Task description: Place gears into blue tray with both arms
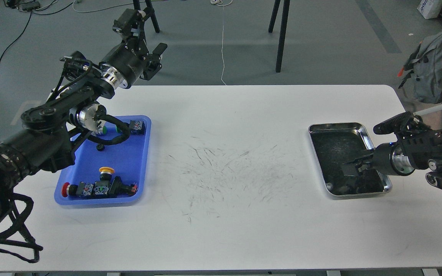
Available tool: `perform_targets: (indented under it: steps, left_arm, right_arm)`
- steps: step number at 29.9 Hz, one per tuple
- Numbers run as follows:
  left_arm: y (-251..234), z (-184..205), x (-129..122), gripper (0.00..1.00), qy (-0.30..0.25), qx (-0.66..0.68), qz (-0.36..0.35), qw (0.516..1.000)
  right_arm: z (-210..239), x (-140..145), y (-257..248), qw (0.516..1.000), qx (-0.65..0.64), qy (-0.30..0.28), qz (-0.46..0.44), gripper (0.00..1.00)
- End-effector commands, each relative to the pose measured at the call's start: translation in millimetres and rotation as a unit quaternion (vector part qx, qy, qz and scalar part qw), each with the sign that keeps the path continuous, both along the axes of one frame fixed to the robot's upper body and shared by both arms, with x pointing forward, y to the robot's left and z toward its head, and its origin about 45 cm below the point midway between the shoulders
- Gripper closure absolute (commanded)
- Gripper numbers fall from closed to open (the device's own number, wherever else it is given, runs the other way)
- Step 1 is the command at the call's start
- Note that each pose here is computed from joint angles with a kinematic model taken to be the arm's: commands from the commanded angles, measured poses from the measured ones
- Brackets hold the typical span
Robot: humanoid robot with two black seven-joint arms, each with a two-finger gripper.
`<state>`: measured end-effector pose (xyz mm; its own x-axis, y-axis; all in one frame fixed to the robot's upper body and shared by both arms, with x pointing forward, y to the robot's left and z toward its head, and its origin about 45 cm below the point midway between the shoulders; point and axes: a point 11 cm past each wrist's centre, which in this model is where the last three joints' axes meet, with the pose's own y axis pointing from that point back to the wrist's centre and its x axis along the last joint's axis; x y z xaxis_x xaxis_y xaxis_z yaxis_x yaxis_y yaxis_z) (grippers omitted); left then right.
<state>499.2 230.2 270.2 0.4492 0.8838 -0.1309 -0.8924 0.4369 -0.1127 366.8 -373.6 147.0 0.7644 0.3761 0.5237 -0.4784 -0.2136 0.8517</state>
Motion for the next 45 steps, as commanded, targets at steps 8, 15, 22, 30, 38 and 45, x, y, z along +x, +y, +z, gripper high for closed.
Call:
perform_targets:
  steps: [8,15,22,30,38,45]
  left_arm:
    - [0.3,-4.2,-1.5,0.01,0.003,0.000,0.001,1.000]
    - [0.6,-5.0,-1.7,0.01,0.004,0.000,0.002,1.000]
    - [1.2,-5.8,-1.8,0.01,0.004,0.001,0.004,1.000]
    - [1.0,-6.1,-1.7,0.01,0.004,0.001,0.005,1.000]
    - [1.8,-5.9,-1.6,0.01,0.004,0.002,0.006,1.000]
    - [2.2,-7.5,-2.2,0.01,0.006,0.002,0.006,1.000]
  right_arm:
    - [-3.6,1.0,0.8,1.000,-0.003,0.005,0.007,0.32]
    - [-5.2,2.0,3.8,1.000,-0.001,0.007,0.011,0.38]
    - [-8.3,0.3,5.2,1.000,-0.002,0.012,0.014,0.49]
    - [-11.2,-2.6,0.1,1.000,-0.010,0.019,0.016,0.68]
    - [-11.1,-2.6,1.0,1.000,-0.006,0.018,0.017,0.81]
    - [-8.6,-0.4,2.7,1.000,-0.002,0.014,0.019,0.96]
